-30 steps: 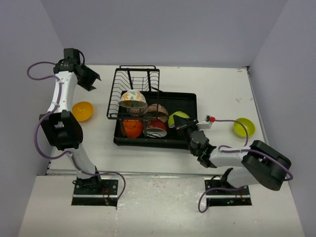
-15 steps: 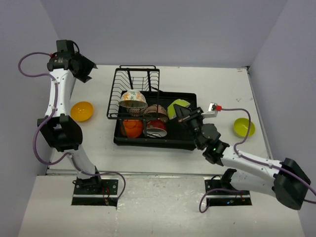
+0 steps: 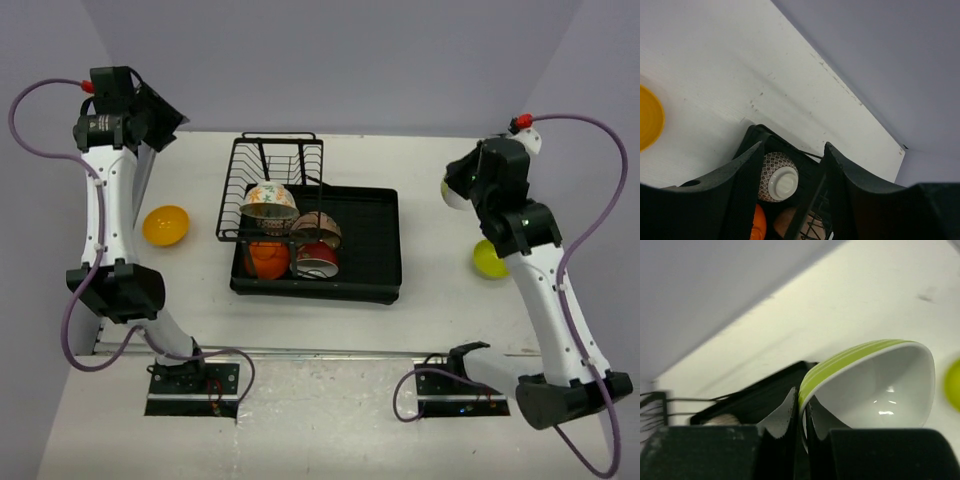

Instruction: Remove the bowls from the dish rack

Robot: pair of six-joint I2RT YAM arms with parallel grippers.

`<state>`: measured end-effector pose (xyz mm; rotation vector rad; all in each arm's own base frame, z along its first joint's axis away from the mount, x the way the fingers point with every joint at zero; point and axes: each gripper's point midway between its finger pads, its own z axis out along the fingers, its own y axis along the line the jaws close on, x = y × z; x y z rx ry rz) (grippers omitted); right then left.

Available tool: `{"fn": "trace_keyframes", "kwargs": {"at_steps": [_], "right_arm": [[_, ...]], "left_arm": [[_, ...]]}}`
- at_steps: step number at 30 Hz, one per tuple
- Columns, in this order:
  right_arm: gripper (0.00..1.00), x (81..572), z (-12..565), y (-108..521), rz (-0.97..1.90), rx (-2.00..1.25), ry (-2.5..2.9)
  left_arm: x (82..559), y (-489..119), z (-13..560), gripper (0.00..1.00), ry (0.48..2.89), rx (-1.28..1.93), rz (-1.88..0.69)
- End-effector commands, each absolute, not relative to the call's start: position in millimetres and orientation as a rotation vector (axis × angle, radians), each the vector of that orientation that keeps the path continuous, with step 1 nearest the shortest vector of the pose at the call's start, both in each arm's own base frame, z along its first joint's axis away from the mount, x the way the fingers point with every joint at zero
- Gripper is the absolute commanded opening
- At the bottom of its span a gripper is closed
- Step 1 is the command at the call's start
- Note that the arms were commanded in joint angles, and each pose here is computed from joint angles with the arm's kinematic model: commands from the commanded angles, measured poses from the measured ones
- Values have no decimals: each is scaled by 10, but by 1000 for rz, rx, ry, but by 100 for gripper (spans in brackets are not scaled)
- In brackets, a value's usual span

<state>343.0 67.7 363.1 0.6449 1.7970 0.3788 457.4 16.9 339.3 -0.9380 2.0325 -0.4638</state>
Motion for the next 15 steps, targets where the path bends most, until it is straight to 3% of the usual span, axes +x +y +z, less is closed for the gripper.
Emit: {"fn": "trace_keyframes", "kwargs": {"at_steps": [1,5,15], "right_arm": [[0,3097,2672,131,10,630,2273],[0,3127,2339,-259,-186,701,2457],[0,3445,2066,-606,-199,756,2583]], "left_arm": [[4414,-96,3972,53,1951,-738,-522],[4380,-286,4090,58,1938,-680,-532],[4324,-366,4185,70,1940,-625,-520]]}}
